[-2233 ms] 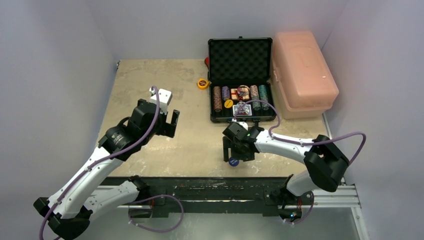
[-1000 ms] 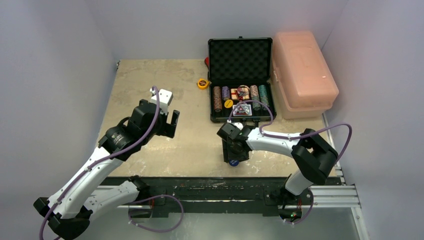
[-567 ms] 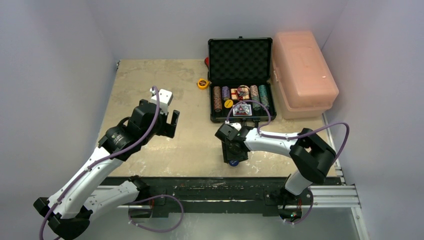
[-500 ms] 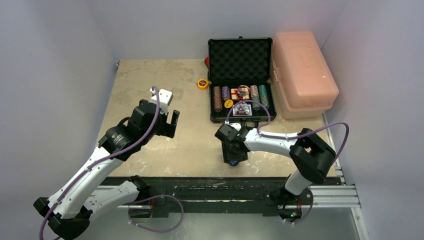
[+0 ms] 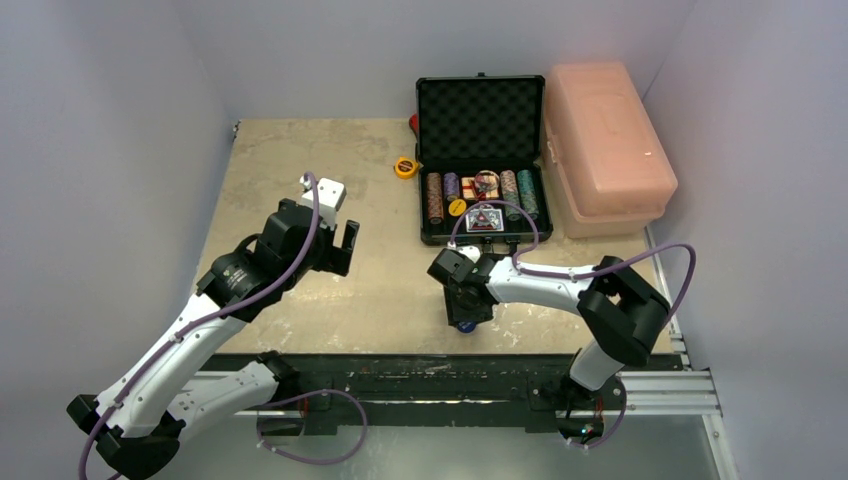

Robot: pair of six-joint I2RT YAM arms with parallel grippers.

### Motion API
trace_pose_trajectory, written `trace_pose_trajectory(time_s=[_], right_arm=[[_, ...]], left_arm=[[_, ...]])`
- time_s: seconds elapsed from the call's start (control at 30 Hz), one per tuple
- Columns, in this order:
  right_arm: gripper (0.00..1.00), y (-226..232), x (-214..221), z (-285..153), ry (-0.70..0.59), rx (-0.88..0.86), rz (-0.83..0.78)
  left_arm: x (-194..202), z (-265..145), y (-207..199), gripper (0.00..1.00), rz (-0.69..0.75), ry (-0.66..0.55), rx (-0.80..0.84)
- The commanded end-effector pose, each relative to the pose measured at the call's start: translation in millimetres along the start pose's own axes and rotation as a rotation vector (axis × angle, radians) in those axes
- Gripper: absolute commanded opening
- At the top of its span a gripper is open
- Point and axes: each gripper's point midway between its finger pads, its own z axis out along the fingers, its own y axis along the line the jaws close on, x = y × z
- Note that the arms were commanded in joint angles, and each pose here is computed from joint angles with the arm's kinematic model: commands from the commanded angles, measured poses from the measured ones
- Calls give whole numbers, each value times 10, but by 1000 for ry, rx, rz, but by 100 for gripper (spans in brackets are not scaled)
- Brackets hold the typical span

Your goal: Pack up texas hold em set

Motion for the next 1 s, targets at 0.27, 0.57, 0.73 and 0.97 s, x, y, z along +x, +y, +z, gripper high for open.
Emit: trace_pose_trajectory(time_s=[0.27,0.57,0.73,0.97], right_arm=[[41,34,-5,24,-22,15,-23],[40,89,-193,-195,-89,-8,-1],[40,99,-262,-295,-118,-15,17],[40,133,-350,-412,-147,-30,31]], left_arm=[[-80,-30,23,87,1,-31,0],[-78,-32,32,87,1,-32,-3],[-79,-33,30,87,1,-32,-3],[-79,-32,32,87,1,-32,-4]])
